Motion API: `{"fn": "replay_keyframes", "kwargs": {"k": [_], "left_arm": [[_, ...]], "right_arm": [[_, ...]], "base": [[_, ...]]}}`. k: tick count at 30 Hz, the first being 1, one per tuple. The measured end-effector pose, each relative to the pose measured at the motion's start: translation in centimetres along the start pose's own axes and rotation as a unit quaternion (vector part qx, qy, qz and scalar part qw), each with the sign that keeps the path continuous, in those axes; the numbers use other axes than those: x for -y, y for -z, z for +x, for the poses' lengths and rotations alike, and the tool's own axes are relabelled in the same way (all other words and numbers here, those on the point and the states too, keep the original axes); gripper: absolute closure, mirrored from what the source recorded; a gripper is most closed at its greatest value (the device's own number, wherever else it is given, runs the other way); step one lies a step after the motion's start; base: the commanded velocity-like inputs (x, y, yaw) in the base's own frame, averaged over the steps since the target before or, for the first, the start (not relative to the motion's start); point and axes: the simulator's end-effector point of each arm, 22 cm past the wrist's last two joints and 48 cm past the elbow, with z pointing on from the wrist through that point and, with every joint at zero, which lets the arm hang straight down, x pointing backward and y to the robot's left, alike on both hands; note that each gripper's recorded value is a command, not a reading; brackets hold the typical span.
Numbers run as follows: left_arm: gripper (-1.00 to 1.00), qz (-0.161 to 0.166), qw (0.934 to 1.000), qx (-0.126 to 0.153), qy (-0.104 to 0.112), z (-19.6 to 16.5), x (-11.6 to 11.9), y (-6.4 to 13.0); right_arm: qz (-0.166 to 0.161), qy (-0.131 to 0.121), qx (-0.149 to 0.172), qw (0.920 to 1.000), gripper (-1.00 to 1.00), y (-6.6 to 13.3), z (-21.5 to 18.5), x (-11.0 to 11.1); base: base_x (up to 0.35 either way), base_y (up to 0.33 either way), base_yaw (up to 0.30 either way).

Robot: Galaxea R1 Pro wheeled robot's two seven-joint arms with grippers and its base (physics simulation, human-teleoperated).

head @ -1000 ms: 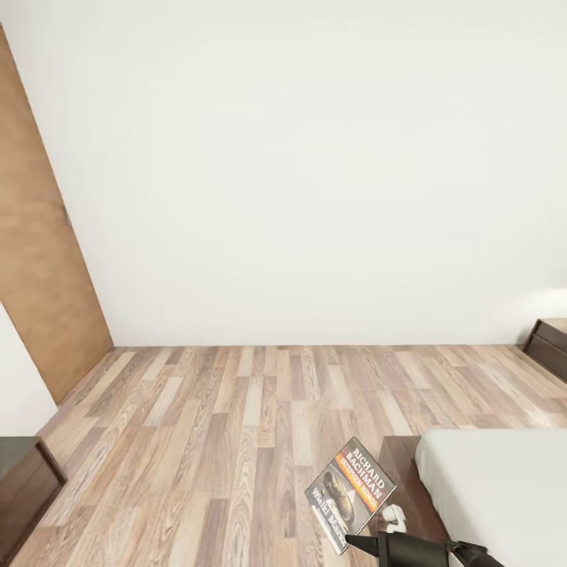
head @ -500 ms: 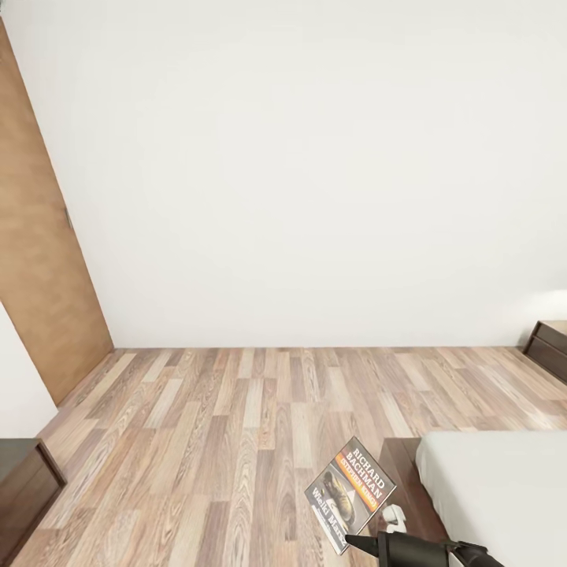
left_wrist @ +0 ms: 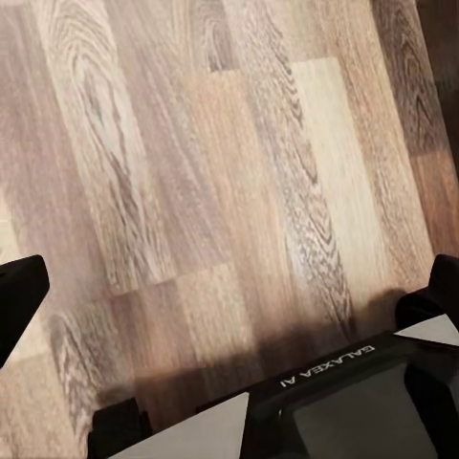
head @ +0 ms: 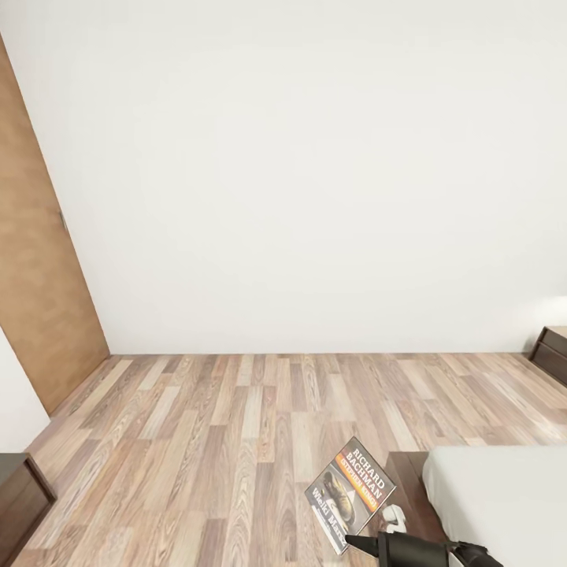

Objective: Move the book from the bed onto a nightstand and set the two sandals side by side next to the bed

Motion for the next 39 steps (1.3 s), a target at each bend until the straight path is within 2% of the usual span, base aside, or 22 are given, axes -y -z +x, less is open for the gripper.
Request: {"fn": "replay_keyframes", "kwargs": {"k": [18, 39], "left_arm": [[-1.0, 0.0, 1.0, 0.0, 0.0, 0.0, 0.0, 0.0], [-1.0, 0.0, 1.0, 0.0, 0.0, -0.03, 0.0, 0.0]], "right_arm": [[0.001, 0.0, -0.001, 1.0, 1.0, 0.0, 0.07, 0.03], [0.002, 0.0, -0.002, 1.0, 1.0, 0.01, 0.12, 0.09]], "base": [[0.33, 0.058, 0.0], [0.324, 0.003, 0.0]]}}
